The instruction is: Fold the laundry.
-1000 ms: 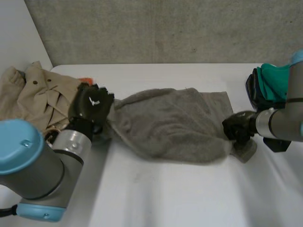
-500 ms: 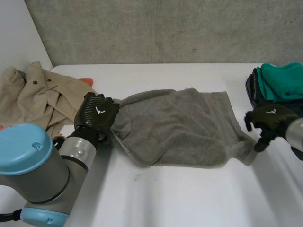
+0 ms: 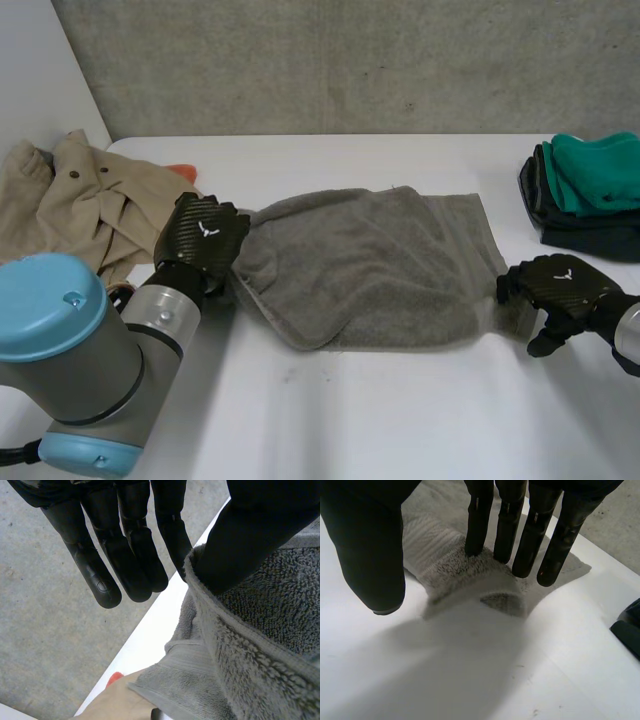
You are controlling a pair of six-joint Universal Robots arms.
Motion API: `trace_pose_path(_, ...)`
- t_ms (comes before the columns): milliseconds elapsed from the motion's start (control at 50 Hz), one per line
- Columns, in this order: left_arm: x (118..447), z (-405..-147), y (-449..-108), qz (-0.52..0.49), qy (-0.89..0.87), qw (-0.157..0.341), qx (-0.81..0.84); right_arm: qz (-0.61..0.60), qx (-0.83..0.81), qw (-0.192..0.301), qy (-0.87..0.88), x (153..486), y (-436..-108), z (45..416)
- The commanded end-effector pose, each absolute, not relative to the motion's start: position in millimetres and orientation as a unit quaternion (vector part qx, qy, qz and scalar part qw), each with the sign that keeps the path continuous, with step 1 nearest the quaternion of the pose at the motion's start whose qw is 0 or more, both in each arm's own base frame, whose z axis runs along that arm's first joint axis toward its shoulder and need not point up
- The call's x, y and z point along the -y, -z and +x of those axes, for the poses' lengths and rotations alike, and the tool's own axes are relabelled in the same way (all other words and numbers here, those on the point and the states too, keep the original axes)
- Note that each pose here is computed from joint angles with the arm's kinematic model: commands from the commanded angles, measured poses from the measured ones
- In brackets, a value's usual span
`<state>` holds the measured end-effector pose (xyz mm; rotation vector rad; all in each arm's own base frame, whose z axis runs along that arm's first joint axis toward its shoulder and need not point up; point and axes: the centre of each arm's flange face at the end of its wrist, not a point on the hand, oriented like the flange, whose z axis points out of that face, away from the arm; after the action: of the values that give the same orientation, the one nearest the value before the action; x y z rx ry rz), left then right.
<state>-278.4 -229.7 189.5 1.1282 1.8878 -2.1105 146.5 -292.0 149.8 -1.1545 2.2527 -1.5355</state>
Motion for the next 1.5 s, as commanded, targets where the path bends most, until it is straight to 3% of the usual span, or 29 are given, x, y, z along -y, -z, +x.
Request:
trace_pose_path(20, 232.5, -276.2, -189.1, 0.367, 0.691, 0.05, -0.621, -0.402, -0.753, 0.096, 0.512, 307.2, -136.3, 155.3)
trace_pose_path(540, 239.5, -273.5, -191.0, 0.36, 0.694, 0.056, -0.621, -0.44, -0.726, 0.071, 0.524, 341.8, -124.3, 180.5)
trace_pose_path(680, 232.0, -269.4, -194.0, 0.368, 0.685, 0.063, -0.625, -0.377, -0.748, 0.093, 0.538, 347.9, -152.6, 178.3)
trace_pose_path(820, 210.0, -244.7, -204.1, 0.381, 0.64, 0.073, -0.664, -0.302, -0.792, 0.116, 0.517, 328.4, -217.3, 163.5)
trace_pose_path(960, 169.9, -216.2, -184.5, 0.472, 0.508, 0.111, -0.712, -0.35, -0.856, 0.076, 0.373, 297.6, -218.4, 124.3)
trace_pose_path(1060, 158.3, -206.5, -170.1, 0.514, 0.452, 0.126, -0.718, -0.384, -0.862, 0.09, 0.319, 282.4, -213.8, 121.8)
trace_pose_path(1220, 204.7, -227.7, -168.1, 0.488, 0.525, 0.139, -0.683, -0.336, -0.858, 0.067, 0.382, 319.3, -192.8, 117.8)
trace_pose_path(1360, 260.9, -254.5, -161.2, 0.467, 0.582, 0.15, -0.649, -0.33, -0.822, 0.046, 0.462, 354.9, -185.3, 143.1)
trace_pose_path(1500, 317.2, -287.2, -159.0, 0.442, 0.651, 0.16, -0.596, -0.321, -0.793, -0.015, 0.518, 390.2, -172.2, 168.7)
